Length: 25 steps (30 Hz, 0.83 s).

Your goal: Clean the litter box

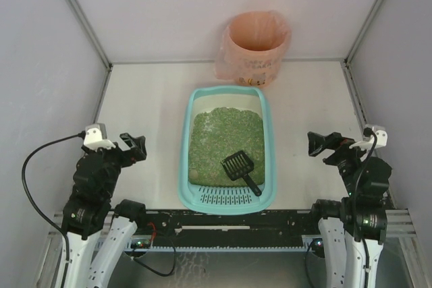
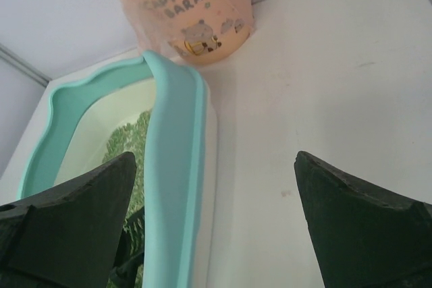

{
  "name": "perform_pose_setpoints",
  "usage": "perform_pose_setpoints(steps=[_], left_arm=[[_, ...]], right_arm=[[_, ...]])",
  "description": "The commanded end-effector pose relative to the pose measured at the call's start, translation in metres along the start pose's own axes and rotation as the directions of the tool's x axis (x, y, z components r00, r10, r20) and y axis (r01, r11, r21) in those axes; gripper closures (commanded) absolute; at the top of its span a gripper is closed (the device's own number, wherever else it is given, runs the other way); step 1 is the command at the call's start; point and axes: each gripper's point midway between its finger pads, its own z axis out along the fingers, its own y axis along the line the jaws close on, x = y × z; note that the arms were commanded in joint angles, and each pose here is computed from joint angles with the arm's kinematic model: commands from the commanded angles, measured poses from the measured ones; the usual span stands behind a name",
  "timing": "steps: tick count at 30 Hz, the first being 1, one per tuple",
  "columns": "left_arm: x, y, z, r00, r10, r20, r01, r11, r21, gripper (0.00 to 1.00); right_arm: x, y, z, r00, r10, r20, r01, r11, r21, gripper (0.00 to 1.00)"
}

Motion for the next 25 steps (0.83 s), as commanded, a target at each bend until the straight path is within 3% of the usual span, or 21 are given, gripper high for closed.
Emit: perform_pose_setpoints(steps=[1,25], left_arm=[[0.001,0.007,0.007,1.000,-0.005,0.012,0.005,0.999,-0.043,0.00],[0.003,0.010,0.011,1.000,-0.007,0.002,0.007,0.998,-0.064,0.00]], right_arm=[[0.004,0.007,-0.007,0.997,-0.079,-0.019,0.078,0.996,-0.046,0.00],[0.006,0.020,-0.009,0.993,-0.122,0.005,0.121,0.983,-0.139,0.00]])
